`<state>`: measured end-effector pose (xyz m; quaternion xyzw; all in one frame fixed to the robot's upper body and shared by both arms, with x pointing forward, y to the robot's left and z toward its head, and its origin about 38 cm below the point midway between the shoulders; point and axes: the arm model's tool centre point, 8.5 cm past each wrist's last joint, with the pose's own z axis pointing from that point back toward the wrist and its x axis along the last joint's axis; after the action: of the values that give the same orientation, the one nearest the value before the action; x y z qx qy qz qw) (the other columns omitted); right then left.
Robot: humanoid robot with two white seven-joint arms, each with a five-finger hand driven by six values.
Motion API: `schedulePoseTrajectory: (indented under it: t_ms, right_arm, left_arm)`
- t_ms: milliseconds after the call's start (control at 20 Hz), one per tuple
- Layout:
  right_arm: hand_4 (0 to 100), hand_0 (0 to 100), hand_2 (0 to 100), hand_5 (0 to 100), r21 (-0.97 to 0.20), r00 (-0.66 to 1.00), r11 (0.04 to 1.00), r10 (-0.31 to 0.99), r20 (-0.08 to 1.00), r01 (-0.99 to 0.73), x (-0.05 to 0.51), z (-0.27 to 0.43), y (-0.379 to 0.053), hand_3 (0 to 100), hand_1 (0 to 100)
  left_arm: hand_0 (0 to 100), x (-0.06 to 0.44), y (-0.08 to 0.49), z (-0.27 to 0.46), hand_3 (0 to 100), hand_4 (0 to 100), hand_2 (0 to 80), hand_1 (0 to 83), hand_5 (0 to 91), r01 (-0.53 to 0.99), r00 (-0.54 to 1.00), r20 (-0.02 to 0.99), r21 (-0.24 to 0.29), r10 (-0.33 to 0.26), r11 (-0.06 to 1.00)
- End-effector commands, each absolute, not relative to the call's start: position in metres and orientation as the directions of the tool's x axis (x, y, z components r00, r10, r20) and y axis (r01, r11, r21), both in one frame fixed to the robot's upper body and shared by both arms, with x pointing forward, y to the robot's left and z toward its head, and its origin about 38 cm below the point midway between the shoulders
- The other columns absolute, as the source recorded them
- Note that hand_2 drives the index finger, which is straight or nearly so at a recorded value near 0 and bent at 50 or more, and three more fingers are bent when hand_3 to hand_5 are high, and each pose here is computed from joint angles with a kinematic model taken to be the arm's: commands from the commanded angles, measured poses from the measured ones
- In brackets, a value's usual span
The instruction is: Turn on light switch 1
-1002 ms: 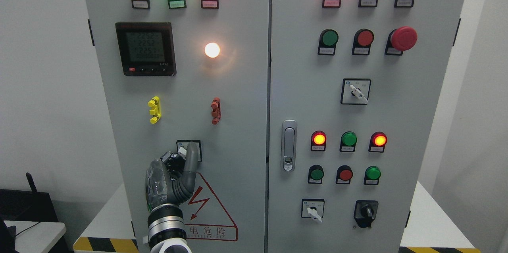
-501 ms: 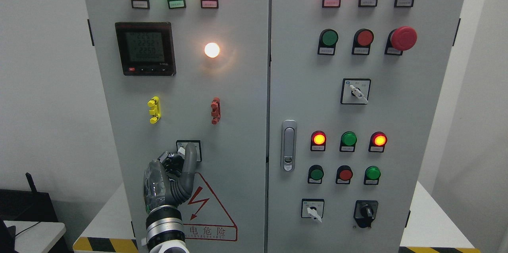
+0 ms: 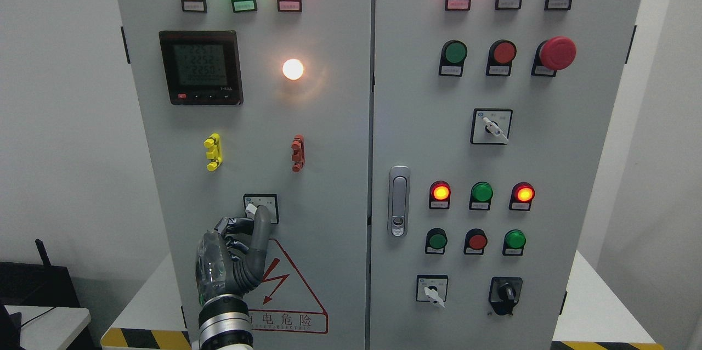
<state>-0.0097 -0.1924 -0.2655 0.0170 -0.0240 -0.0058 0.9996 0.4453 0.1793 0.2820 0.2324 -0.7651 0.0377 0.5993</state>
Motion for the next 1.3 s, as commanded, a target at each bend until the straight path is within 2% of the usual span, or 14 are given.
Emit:
schedulePoseTrajectory:
  t_ms: [0, 251, 551, 802, 952, 1102, 1153, 1253]
  right_arm:
    - [0, 12, 0, 0, 0.036, 0.999, 0.999, -0.019, 0.048, 0.017, -0.01, -0.265, -0.192, 0, 39]
    - [0, 12, 0, 0, 0.036, 0.999, 0.999, -0.019, 0.048, 0.017, -0.01, -0.265, -0.192, 0, 39]
    - [0, 12, 0, 0, 0.036, 0.999, 0.999, -0.019, 0.048, 0.017, -0.01, -0.265, -0.192, 0, 39]
    - [0, 12, 0, 0, 0.036, 0.999, 0.999, -0.019, 0.046, 0.017, -0.01, -0.265, -0.192, 0, 39]
    - [0, 12, 0, 0, 0.036, 0.999, 0.999, -0.019, 0.048, 0.017, -0.01, -0.265, -0.192, 0, 39]
    - [0, 12, 0, 0, 0.036, 0.999, 0.999, -0.019, 0.048, 0.017, -0.01, -0.265, -0.192, 0, 39]
    - [0, 12, 0, 0, 0.036, 0.999, 0.999, -0.019, 0.046, 0.017, -0.01, -0.265, -0.192, 0, 39]
    - [0, 12, 0, 0, 0.036, 0.999, 0.999, -0.019, 0.048, 0.017, -0.01, -0.265, -0.192, 0, 39]
  left_arm:
    - [8, 0.43, 0.183, 0.285, 59, 78, 30.5, 20.8, 78.7, -0.396, -0.203, 0.932, 0.202, -0.3, 0.896]
    - [8, 0.426, 0.183, 0.285, 60, 79, 32.5, 20.4, 79.0, -0.376, -0.221, 0.929, 0.199, -0.296, 0.905]
    - [6, 0.405, 0.199, 0.255, 65, 81, 36.3, 18.6, 78.6, -0.295, -0.34, 0.895, 0.192, -0.291, 0.936]
    - [3, 0.379, 0.24, 0.209, 67, 81, 34.6, 14.0, 77.0, -0.271, -0.336, 0.885, 0.237, -0.322, 0.933]
    - [1, 0.357, 0.266, 0.179, 69, 81, 30.1, 9.6, 71.2, -0.249, -0.321, 0.873, 0.297, -0.368, 0.922]
    - [0, 0.339, 0.287, 0.153, 67, 79, 26.3, 6.8, 63.0, -0.259, -0.305, 0.862, 0.334, -0.405, 0.906]
    - [0, 0.334, 0.294, 0.144, 66, 78, 25.0, 5.7, 56.9, -0.263, -0.306, 0.861, 0.334, -0.407, 0.905]
    - [0, 0.323, 0.305, 0.123, 63, 76, 23.8, 4.5, 51.6, -0.252, -0.295, 0.867, 0.335, -0.402, 0.908]
